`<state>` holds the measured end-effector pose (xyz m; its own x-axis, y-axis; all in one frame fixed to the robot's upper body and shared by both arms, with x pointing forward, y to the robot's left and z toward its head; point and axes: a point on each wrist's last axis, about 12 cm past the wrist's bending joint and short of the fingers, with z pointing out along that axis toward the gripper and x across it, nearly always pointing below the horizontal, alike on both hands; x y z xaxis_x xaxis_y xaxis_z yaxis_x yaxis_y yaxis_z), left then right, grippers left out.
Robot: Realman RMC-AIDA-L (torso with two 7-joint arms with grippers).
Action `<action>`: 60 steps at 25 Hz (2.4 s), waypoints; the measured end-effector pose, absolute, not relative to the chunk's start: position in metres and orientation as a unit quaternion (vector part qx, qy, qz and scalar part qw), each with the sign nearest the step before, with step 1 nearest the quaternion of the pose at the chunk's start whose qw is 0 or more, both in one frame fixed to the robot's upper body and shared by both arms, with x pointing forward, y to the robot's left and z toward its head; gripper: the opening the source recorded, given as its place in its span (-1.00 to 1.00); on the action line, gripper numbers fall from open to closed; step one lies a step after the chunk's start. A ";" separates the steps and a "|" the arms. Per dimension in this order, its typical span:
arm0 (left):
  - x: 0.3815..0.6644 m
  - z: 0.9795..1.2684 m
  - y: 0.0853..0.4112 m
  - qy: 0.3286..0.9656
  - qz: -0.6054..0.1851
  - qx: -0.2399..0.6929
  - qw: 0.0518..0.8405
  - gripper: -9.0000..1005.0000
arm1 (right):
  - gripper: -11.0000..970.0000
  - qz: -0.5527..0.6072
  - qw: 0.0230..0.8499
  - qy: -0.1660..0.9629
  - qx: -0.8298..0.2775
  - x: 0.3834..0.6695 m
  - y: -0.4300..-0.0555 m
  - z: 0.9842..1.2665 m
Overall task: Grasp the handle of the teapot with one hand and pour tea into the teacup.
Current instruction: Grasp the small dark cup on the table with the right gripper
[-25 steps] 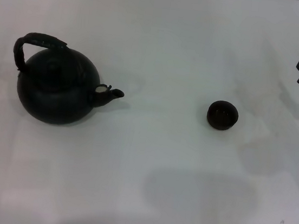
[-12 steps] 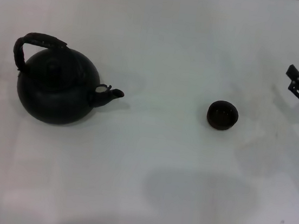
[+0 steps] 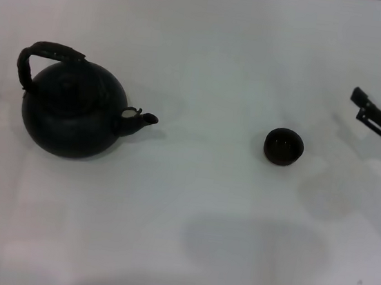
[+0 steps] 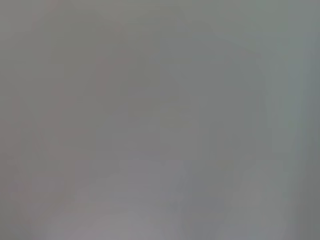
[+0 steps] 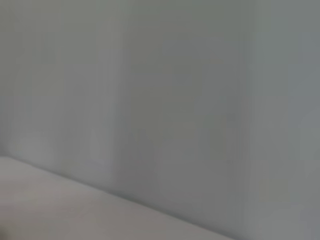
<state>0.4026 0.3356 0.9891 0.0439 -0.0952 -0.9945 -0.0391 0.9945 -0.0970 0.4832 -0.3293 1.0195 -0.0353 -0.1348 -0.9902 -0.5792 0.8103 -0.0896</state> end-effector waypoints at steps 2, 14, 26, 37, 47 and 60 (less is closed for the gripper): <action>0.403 0.989 0.336 0.692 -0.019 -0.050 0.720 0.53 | 0.69 0.185 0.634 0.698 -0.275 0.486 -0.328 1.022; 0.401 0.988 0.336 0.694 -0.008 -0.041 0.719 0.53 | 0.68 0.260 0.535 0.712 -0.372 0.506 -0.311 1.040; 0.404 0.989 0.334 0.694 -0.013 -0.036 0.719 0.53 | 0.66 0.300 0.472 0.702 -0.442 0.508 -0.284 1.036; 0.402 0.987 0.331 0.696 -0.018 -0.040 0.717 0.53 | 0.64 0.277 0.470 0.703 -0.456 0.508 -0.282 1.028; 0.404 0.988 0.328 0.694 -0.023 -0.040 0.719 0.53 | 0.63 0.252 0.463 0.713 -0.462 0.508 -0.283 1.019; 0.406 0.989 0.327 0.692 -0.025 -0.040 0.720 0.53 | 0.61 0.242 0.455 0.707 -0.484 0.512 -0.268 1.014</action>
